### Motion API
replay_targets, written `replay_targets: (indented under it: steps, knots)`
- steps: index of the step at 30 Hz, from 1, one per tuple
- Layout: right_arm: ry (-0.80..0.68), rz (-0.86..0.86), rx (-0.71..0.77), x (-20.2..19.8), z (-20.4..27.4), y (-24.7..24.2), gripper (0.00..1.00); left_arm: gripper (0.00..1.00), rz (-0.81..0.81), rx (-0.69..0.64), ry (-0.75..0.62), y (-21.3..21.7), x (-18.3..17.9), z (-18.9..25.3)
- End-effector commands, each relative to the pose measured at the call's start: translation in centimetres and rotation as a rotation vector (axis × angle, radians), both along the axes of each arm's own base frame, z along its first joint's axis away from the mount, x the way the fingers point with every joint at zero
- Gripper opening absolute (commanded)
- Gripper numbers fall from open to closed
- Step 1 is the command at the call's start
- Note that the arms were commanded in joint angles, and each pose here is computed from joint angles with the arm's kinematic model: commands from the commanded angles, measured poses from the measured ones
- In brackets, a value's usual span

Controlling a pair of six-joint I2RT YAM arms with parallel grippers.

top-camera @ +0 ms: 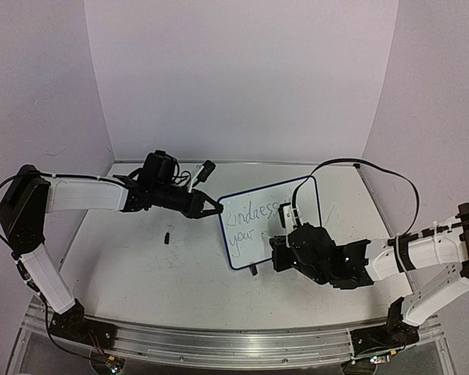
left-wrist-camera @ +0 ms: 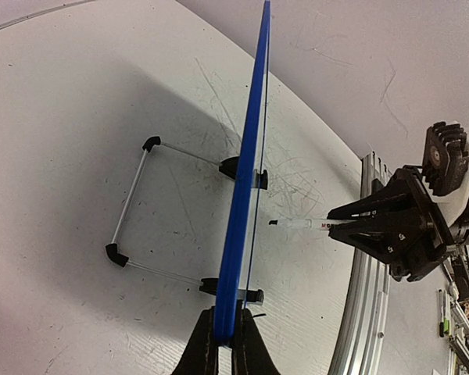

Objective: Write a sentence on the whiteboard

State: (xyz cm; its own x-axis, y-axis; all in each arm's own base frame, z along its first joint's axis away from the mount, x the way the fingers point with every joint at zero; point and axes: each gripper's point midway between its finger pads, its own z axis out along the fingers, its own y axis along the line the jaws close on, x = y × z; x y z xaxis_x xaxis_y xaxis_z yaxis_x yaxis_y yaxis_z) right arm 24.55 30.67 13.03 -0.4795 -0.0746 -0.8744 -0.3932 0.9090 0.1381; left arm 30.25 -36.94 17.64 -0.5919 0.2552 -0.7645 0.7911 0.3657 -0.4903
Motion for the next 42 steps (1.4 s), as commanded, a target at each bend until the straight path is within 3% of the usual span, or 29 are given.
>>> replay_targets:
  steps: [1, 26, 42]
  knots:
    - [-0.040, -0.022, 0.036, 0.9, 1.8, 0.9, 0.00, 0.00, 0.005, 0.060, -0.032, 0.5, 0.0, -1.2]
    - [-0.084, -0.042, 0.019, 2.3, 2.7, 1.9, 0.00, 0.00, 0.001, 0.058, -0.029, 0.4, -0.2, -1.1]
    - [0.014, -0.056, -0.030, 1.3, -1.4, 0.5, 0.00, 0.00, -0.004, 0.059, -0.027, 0.3, -0.3, -1.2]
